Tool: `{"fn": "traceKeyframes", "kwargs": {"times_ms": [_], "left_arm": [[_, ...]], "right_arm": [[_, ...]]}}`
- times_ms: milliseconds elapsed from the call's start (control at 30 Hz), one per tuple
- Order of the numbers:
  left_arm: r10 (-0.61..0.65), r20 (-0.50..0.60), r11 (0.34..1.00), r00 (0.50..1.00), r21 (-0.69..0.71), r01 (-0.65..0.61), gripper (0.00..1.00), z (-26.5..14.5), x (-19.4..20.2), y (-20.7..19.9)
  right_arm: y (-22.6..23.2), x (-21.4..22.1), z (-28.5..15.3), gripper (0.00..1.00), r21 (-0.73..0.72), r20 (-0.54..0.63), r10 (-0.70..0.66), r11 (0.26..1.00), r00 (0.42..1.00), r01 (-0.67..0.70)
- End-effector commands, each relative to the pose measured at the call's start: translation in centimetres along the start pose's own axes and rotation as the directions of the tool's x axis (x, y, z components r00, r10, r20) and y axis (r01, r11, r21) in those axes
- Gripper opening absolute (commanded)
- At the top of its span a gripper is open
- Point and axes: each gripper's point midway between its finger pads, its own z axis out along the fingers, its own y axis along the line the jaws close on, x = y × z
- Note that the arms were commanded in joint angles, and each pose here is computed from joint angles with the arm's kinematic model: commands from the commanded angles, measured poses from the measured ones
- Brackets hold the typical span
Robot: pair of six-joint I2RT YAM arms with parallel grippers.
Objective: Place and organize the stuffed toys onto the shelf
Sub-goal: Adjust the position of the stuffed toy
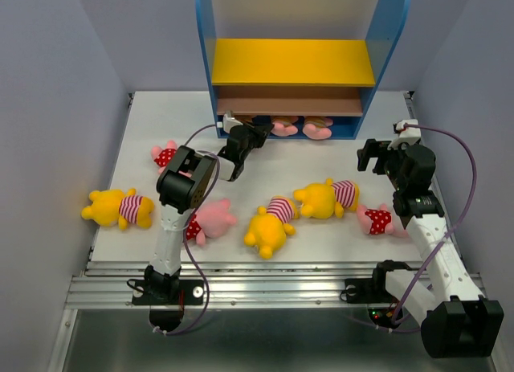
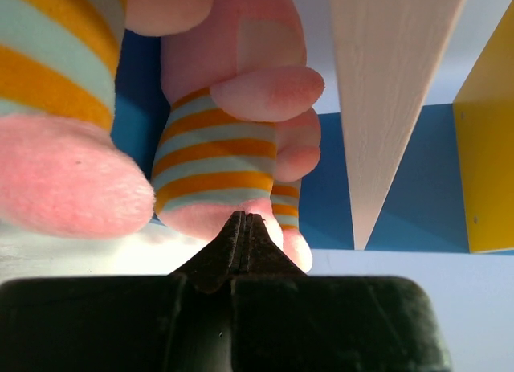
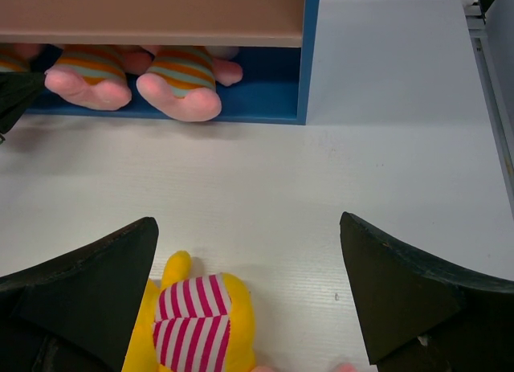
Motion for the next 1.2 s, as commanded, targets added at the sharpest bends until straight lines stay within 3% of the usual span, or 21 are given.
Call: {"fn": "traceKeyframes", "kwargs": {"times_ms": [0,500,1033,1167], "left_arm": [[0.008,0.023,0.996,1.000,0.084,-0.010,0.00,-0.7,-1.1,-3.5],[-0.007,0.032,0.994,0.999,0.106,0.003,0.01,-1.3,-1.4,-3.9],[-0.015,0.029,0.995,0.999,0.100,0.012,0.64,-1.8,-1.5,-3.8],[-0.009,0.000,0.993,1.000,0.119,0.009,0.67,-2.4,-1.0,-4.1]], "right_arm": [[-0.2,-0.7,0.4,1.00,0.002,0.042,-0.011,1.000,0.999,0.011],[-0.1,-0.7,0.4,1.00,0.000,0.042,-0.011,1.000,0.999,0.011],[-0.2,-0.7,0.4,1.00,0.002,0.040,-0.012,1.000,0.999,0.012],[-0.2,-0.7,0.4,1.00,0.003,0.041,-0.012,1.000,0.999,0.012]]}}
